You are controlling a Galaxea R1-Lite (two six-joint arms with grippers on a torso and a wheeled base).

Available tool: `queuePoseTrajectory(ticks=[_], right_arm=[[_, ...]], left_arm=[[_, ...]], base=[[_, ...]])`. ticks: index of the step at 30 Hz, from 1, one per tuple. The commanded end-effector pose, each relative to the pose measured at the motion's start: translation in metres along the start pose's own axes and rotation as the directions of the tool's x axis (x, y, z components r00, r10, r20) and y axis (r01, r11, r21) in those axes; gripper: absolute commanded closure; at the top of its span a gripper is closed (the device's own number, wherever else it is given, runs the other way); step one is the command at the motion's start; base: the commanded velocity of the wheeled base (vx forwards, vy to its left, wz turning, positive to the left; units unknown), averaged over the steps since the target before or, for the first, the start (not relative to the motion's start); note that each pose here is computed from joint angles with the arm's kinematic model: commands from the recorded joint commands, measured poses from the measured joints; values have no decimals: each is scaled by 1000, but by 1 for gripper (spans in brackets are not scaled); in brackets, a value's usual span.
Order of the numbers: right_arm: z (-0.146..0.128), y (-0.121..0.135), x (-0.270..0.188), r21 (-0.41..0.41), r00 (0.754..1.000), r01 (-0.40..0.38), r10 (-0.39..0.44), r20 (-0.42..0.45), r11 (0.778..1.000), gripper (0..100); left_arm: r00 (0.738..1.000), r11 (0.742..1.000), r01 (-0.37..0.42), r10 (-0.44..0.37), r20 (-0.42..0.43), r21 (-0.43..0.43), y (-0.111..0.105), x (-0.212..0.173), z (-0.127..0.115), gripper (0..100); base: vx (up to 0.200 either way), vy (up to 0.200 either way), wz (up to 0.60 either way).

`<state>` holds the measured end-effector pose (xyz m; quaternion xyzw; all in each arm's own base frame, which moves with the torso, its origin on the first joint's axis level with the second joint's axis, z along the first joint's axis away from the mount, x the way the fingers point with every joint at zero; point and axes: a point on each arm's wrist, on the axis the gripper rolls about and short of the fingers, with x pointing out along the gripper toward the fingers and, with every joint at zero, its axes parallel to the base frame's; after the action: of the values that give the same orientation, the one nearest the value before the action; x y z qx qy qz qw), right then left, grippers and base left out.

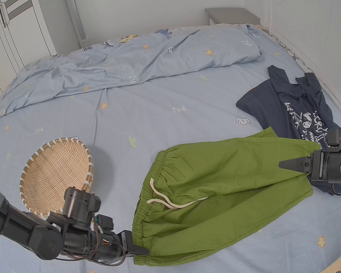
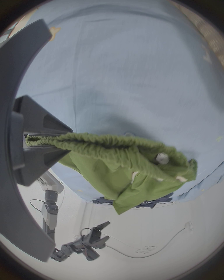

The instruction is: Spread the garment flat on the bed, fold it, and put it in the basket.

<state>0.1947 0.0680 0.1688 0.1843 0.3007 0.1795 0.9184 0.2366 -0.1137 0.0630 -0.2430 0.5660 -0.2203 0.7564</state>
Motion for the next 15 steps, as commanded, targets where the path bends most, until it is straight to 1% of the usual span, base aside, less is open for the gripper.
queuePoseTrajectory(ticks=[1, 2, 5, 8, 9, 10, 11, 13, 15], right_arm=[[-4, 0, -1, -3, 1000, -6, 5, -19, 1000, 0], [-9, 1, -2, -1, 998, -15, 15, -60, 1000, 0], [-14, 0, -8, 10, 993, -27, 28, -116, 1000, 0], [-21, -6, -15, 48, 981, -34, 42, -189, 998, 0], [-21, -6, -15, 48, 981, -34, 42, -189, 998, 0], [-24, -14, -17, 74, 976, -14, 30, -216, 997, 0], [-29, -23, -17, 77, 970, 2, 16, -244, 997, 0], [-38, -34, -17, 53, 961, 18, -2, -276, 998, 0], [-49, -44, -15, 31, 946, 31, -19, -323, 999, 0]], left_arm=[[996, 998, 11, -5, 87, -65, 16, -30, -6, 100], [993, 994, 32, -21, 117, -100, 27, -41, -10, 100], [988, 987, 84, -65, 141, -136, 41, -56, -17, 100], [979, 976, 135, -105, 175, -172, 53, -71, -23, 100], [979, 976, 135, -105, 175, -172, 53, -71, -23, 100], [976, 972, 142, -106, 188, -185, 56, -75, -25, 100], [973, 971, 139, -97, 209, -196, 60, -80, -27, 100], [970, 972, 131, -86, 226, -193, 66, -84, -28, 100], [972, 978, 117, -77, 221, -174, 70, -83, -31, 100]], base=[[0, 0, 0], [0, 0, 0], [0, 0, 0], [0, 0, 0], [0, 0, 0], [0, 0, 0], [0, 0, 0], [0, 0, 0], [0, 0, 0]])
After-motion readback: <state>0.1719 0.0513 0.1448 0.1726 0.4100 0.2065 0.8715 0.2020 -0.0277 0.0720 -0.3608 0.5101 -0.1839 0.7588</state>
